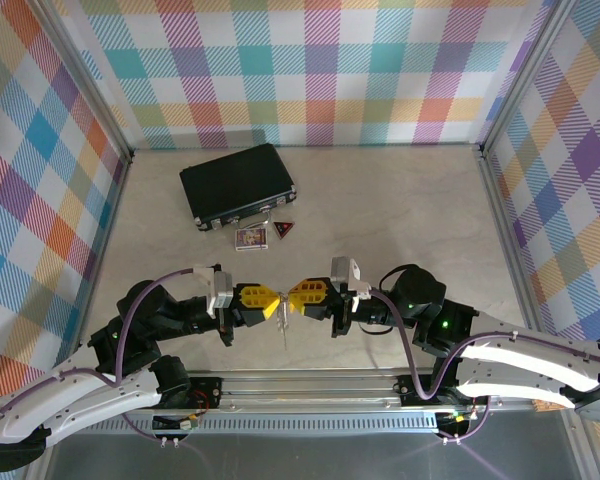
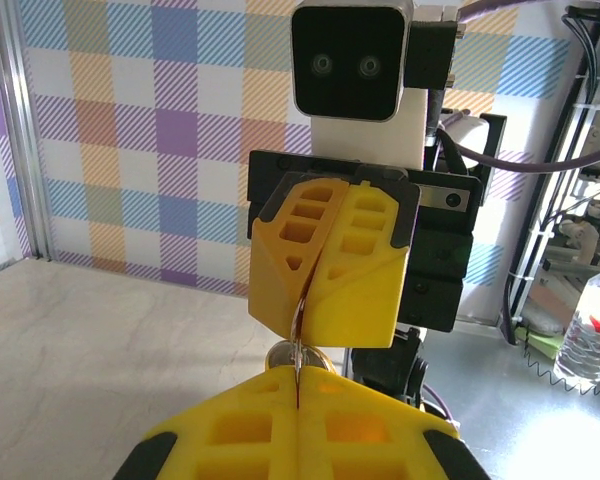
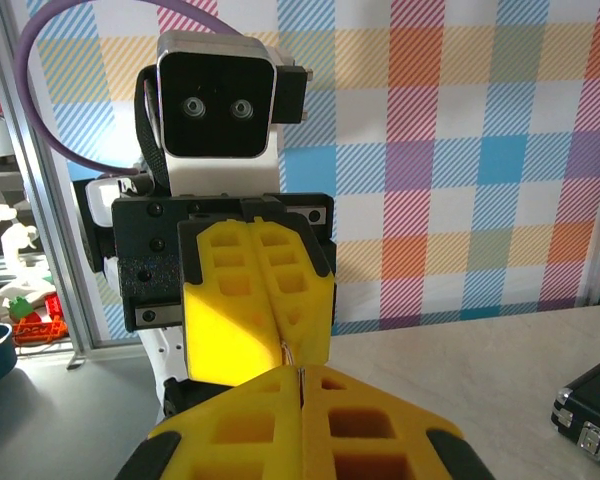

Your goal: Put the keys on the keyring

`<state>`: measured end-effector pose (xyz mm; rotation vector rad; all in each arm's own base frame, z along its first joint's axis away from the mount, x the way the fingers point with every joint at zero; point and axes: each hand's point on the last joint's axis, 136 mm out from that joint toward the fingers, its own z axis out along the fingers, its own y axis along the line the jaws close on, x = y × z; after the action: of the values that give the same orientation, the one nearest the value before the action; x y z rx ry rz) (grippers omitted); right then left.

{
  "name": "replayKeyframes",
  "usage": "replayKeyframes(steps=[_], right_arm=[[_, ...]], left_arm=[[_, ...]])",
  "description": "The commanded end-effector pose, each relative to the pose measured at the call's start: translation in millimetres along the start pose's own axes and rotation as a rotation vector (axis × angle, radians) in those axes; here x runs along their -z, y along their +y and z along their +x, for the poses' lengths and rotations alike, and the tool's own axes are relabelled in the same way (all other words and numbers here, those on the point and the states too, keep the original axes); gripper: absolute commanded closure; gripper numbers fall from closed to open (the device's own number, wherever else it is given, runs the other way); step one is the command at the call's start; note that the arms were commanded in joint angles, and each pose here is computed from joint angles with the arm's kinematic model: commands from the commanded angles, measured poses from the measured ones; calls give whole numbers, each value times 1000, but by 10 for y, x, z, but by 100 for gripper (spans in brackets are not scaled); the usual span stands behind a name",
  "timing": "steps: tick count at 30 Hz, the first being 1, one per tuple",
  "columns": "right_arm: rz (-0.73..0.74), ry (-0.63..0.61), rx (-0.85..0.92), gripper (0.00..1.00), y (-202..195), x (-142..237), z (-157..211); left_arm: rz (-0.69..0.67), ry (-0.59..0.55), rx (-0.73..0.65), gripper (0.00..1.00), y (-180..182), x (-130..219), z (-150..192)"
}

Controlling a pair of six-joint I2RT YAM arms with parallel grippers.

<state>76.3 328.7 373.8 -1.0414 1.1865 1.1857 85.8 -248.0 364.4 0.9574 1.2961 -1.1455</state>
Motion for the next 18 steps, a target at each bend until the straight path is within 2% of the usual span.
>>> replayKeyframes(steps=[1, 18], right_arm=[[-26, -75, 7, 100, 73, 47, -205], [-30, -52, 1, 100, 68, 0, -152]], left_arm=[[-17, -64, -9, 100, 16, 47, -154], [-8, -69, -12, 100, -1, 50, -179]])
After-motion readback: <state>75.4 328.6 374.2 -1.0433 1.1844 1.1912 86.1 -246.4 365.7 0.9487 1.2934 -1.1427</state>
